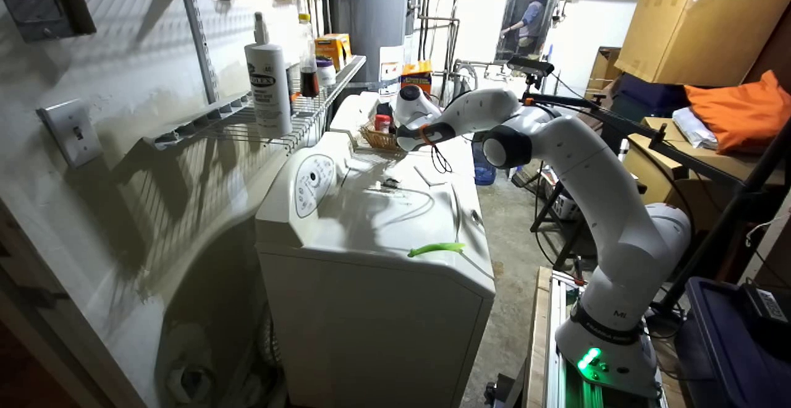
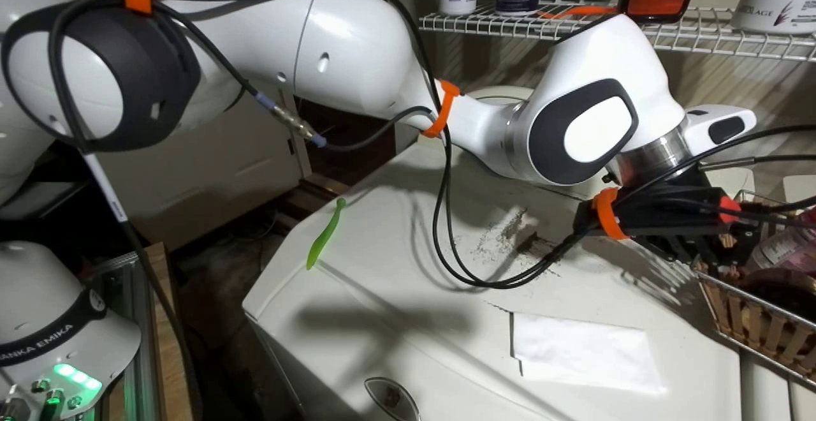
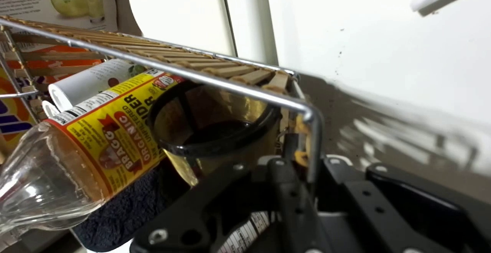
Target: Move the basket to the right washing machine
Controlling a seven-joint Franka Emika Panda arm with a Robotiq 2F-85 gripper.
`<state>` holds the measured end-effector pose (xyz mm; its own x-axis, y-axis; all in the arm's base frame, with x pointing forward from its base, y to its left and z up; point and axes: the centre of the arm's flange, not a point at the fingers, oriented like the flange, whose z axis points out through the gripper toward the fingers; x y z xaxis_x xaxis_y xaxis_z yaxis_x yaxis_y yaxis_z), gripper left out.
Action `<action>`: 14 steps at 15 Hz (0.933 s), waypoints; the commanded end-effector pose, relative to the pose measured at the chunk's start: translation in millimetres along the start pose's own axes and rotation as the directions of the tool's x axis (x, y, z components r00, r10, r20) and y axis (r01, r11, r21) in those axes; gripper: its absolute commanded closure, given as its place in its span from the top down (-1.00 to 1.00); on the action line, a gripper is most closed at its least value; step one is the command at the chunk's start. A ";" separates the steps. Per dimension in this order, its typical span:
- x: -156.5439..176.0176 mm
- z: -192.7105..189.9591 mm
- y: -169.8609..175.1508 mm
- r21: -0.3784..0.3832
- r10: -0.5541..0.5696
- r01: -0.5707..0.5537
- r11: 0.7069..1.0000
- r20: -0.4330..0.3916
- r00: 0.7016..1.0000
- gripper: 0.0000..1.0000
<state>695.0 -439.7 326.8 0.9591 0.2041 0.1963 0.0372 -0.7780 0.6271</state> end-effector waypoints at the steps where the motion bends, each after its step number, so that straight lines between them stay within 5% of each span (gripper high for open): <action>1: 38.2 -11.1 52.8 -0.107 0.001 -0.009 0.994 -0.070 0.998 -0.96; 6: 47.1 -7.6 45.4 -0.111 0.000 -0.007 0.994 -0.065 0.998 -0.96; 8: 50.3 -6.8 42.5 -0.113 0.004 -0.011 0.994 -0.064 0.998 -0.31; 14: 65.6 -30.3 54.1 -0.157 0.002 -0.020 0.987 -0.112 0.994 0.47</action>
<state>725.1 -428.1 363.4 0.9405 0.2364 0.2439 0.0098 -0.7367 0.6761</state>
